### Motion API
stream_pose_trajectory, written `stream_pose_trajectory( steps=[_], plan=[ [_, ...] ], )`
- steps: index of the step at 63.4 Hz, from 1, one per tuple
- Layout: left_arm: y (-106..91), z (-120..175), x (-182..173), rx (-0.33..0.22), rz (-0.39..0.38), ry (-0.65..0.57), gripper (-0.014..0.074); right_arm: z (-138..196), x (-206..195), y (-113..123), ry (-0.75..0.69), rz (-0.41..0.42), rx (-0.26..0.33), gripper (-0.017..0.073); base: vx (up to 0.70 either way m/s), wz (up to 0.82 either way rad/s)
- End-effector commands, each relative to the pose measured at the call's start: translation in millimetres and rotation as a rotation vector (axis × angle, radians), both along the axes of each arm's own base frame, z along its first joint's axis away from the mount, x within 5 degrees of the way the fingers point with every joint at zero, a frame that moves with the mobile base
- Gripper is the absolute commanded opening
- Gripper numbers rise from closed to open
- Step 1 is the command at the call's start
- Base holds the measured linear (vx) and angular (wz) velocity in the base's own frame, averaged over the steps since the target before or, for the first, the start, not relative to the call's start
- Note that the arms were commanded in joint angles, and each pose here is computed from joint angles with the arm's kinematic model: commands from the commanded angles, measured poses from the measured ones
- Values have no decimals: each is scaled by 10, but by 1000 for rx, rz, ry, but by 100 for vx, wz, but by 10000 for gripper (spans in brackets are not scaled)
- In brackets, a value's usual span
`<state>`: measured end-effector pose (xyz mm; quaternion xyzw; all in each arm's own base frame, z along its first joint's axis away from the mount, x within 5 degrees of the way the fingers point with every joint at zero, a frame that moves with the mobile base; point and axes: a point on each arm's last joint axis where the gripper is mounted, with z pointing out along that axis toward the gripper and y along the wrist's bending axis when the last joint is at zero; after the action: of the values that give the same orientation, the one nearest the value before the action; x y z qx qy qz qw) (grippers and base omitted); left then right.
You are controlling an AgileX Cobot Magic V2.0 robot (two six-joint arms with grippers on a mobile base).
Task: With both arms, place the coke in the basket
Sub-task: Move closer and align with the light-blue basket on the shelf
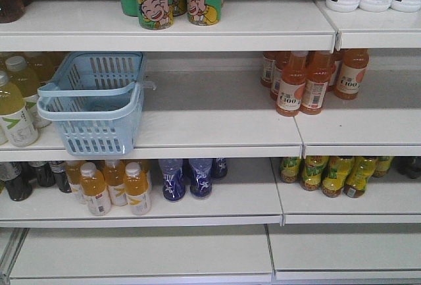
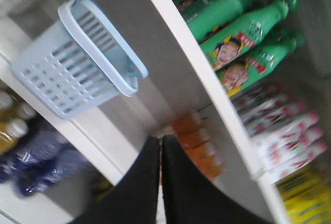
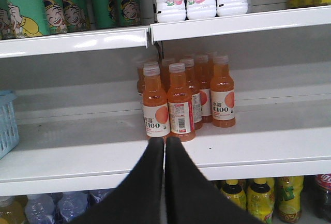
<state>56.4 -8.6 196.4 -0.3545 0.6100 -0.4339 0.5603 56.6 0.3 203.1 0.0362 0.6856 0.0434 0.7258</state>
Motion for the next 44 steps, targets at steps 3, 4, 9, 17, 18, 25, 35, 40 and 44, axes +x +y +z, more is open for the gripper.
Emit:
stream_pose_trajectory(
  steps=[3,4,9,17,18,25,35,40,44],
  plan=[
    [39,54,-8,-271,30,-51,-6,14,-7,4,-73,2,-6,-5,0,0],
    [41,56,-8,-274,31,-53,-6,14,-7,4,-73,2,-6,-5,0,0],
    [61,82,-9,-278,50,-85,-6,14,-7,4,-73,2,-6,-5,0,0],
    [122,189,-24,-432,88,-161,-6,14,-7,4,-73,2,-6,-5,0,0],
    [129,230,-32,-491,85,-172,-6,14,-7,4,-73,2,-6,-5,0,0],
    [163,677,-152,-588,58,-320,-6,14,-7,4,-73,2,-6,-5,0,0],
    [147,1366,-400,-270,59,-548,-6,14,-7,4,-73,2,-6,-5,0,0],
    [126,1617,-446,-175,57,-576,1,14,-7,4,-73,2,-6,-5,0,0],
    [105,1771,-431,-131,45,-558,25,14,-7,4,-73,2,-6,-5,0,0]
  ],
)
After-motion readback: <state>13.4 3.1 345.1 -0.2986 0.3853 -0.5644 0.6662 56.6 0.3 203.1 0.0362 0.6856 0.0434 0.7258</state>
